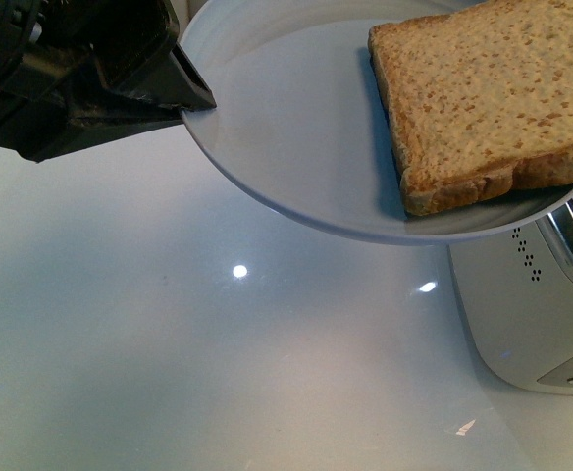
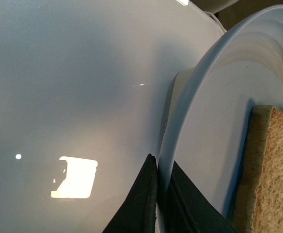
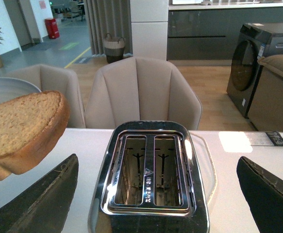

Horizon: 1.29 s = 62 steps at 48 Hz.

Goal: Left arm holds plate, right arm toasts bread

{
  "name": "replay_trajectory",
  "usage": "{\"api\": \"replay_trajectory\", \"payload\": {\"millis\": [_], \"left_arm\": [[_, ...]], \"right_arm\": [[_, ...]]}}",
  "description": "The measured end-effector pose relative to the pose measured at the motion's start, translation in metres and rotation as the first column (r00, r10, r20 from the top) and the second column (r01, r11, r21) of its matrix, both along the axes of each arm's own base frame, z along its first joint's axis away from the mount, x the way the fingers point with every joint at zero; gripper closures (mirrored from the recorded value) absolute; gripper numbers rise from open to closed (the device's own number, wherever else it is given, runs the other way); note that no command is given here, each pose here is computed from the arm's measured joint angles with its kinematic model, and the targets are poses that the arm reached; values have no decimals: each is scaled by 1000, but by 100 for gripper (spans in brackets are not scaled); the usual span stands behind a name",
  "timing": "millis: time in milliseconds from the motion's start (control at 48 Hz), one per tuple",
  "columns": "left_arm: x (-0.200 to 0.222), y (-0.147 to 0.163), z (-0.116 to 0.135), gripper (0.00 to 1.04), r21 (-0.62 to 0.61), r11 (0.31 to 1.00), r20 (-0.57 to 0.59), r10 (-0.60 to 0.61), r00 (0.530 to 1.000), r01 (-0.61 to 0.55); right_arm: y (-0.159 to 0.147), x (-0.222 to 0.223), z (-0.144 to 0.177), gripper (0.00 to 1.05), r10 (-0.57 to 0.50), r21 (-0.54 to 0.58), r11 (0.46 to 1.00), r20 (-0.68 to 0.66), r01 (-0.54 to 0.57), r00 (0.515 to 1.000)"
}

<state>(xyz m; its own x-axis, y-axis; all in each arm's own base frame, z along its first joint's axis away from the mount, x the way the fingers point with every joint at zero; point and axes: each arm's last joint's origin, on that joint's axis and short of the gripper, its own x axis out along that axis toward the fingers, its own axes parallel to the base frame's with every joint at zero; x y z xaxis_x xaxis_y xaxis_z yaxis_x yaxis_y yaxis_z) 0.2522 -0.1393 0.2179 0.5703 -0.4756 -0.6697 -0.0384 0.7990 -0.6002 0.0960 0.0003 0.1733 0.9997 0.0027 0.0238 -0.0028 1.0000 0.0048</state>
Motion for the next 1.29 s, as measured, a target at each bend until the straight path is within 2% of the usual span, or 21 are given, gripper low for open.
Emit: {"api": "replay_trajectory", "payload": {"millis": [250,292,312,354,417,458,792,1083,1188,1292], "left_arm": [[0,0,0,102,0,1000,0,0,1000,0],[0,0,0,102,0,1000,0,0,1000,0],[0,0,0,102,0,1000,0,0,1000,0],[0,0,1,102,1,1000,2,2,1000,-2],[-1,0,1,102,-2,1000,3,-2,1000,2],[-1,0,1,102,-2,1000,3,-2,1000,2],[0,0,1,102,0,1000,4,1,1000,-1],[0,0,1,102,-1,1000,4,1,1000,-1],[-1,0,2,102,-1,1000,5,1,1000,-1],[-1,0,2,102,-1,1000,5,1,1000,-1]], "right_arm": [[0,0,-1,9,-7,3,1000,-23,7,1000],[-1,1,-2,9,-55,19,998,-163,59,985],[-2,2,-3,9,-80,14,996,-288,88,954],[-4,4,-6,9,-98,7,994,-435,112,895],[-7,6,-11,9,-108,7,991,-530,132,841],[-10,7,-12,9,-106,21,990,-554,141,826],[-25,28,22,9,-56,163,974,-506,159,861],[-10,55,46,9,62,375,919,-433,118,899],[10,65,55,9,187,532,845,-380,49,906],[26,71,55,9,283,637,771,-352,7,892]]}}
